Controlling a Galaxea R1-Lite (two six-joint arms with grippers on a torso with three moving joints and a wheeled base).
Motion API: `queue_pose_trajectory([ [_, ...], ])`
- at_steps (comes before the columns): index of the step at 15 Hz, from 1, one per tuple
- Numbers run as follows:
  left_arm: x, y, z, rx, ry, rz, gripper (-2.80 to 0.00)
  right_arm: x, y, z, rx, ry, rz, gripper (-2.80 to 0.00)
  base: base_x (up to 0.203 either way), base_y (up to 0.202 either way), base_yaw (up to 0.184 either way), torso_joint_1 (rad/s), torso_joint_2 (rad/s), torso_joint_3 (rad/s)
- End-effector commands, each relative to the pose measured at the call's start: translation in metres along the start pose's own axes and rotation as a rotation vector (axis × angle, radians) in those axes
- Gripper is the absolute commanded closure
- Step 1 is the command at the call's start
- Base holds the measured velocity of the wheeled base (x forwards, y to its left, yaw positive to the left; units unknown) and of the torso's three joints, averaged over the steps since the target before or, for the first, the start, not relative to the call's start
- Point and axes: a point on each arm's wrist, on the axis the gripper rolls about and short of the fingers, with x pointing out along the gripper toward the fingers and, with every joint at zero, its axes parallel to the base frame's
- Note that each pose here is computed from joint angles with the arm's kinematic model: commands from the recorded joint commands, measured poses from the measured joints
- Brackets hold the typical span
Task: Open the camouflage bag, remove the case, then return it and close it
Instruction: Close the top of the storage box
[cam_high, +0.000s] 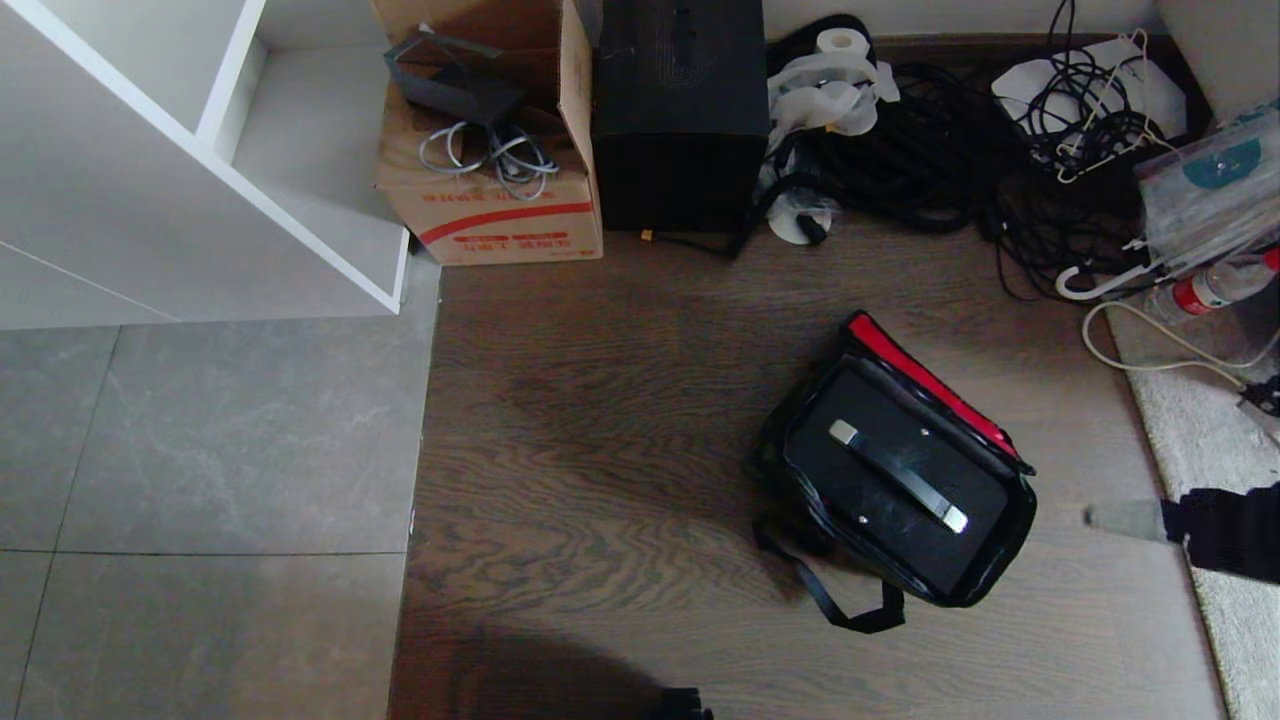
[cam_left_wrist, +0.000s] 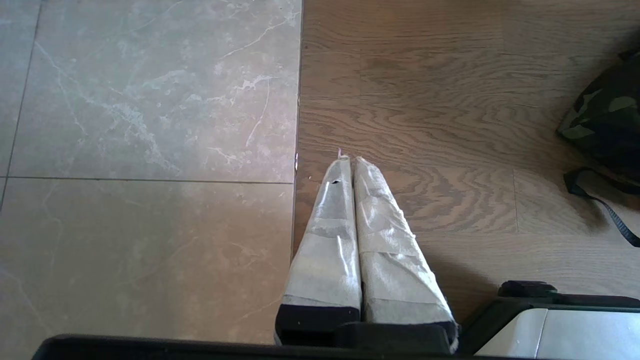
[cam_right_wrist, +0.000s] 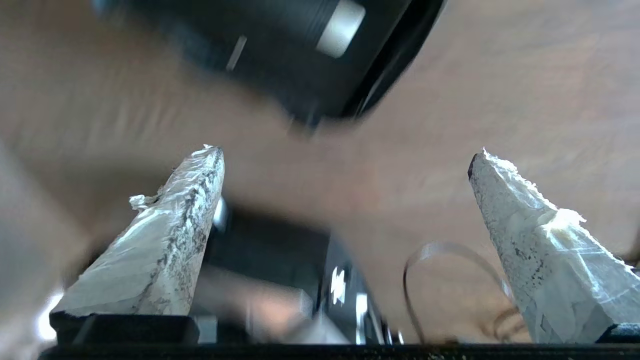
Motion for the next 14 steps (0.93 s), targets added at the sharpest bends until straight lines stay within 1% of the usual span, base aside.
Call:
queue_pose_trajectory([
  [1, 0.001, 0.0, -0.003, 0.0, 0.008, 0.0, 0.0, 0.066, -0.016, 0.025, 0.082, 0.034, -0.063, -2.8, 0.0, 0.0, 0.0, 0.0, 0.0, 0.0],
  [3, 0.001, 0.0, -0.003, 0.0, 0.007, 0.0, 0.0, 0.105, -0.026, 0.042, 0.158, -0.032, -0.113, -2.8, 0.0, 0.0, 0.0, 0.0, 0.0, 0.0],
  [5, 0.001, 0.0, -0.003, 0.0, 0.007, 0.0, 0.0, 0.14, -0.035, 0.055, 0.243, -0.134, -0.153, -2.8, 0.0, 0.0, 0.0, 0.0, 0.0, 0.0],
  [7, 0.001, 0.0, -0.003, 0.0, 0.007, 0.0, 0.0, 0.166, -0.04, 0.074, 0.328, -0.21, -0.153, -2.8, 0.0, 0.0, 0.0, 0.0, 0.0, 0.0],
  [9, 0.001, 0.0, -0.003, 0.0, 0.007, 0.0, 0.0, 0.19, -0.045, 0.092, 0.403, -0.254, -0.141, -2.8, 0.0, 0.0, 0.0, 0.0, 0.0, 0.0],
  [11, 0.001, 0.0, -0.003, 0.0, 0.007, 0.0, 0.0, 0.214, -0.051, 0.096, 0.459, -0.219, -0.16, -2.8, 0.0, 0.0, 0.0, 0.0, 0.0, 0.0],
  [14, 0.001, 0.0, -0.003, 0.0, 0.007, 0.0, 0.0, 0.234, -0.06, 0.094, 0.529, -0.152, -0.262, -2.8, 0.0, 0.0, 0.0, 0.0, 0.0, 0.0],
])
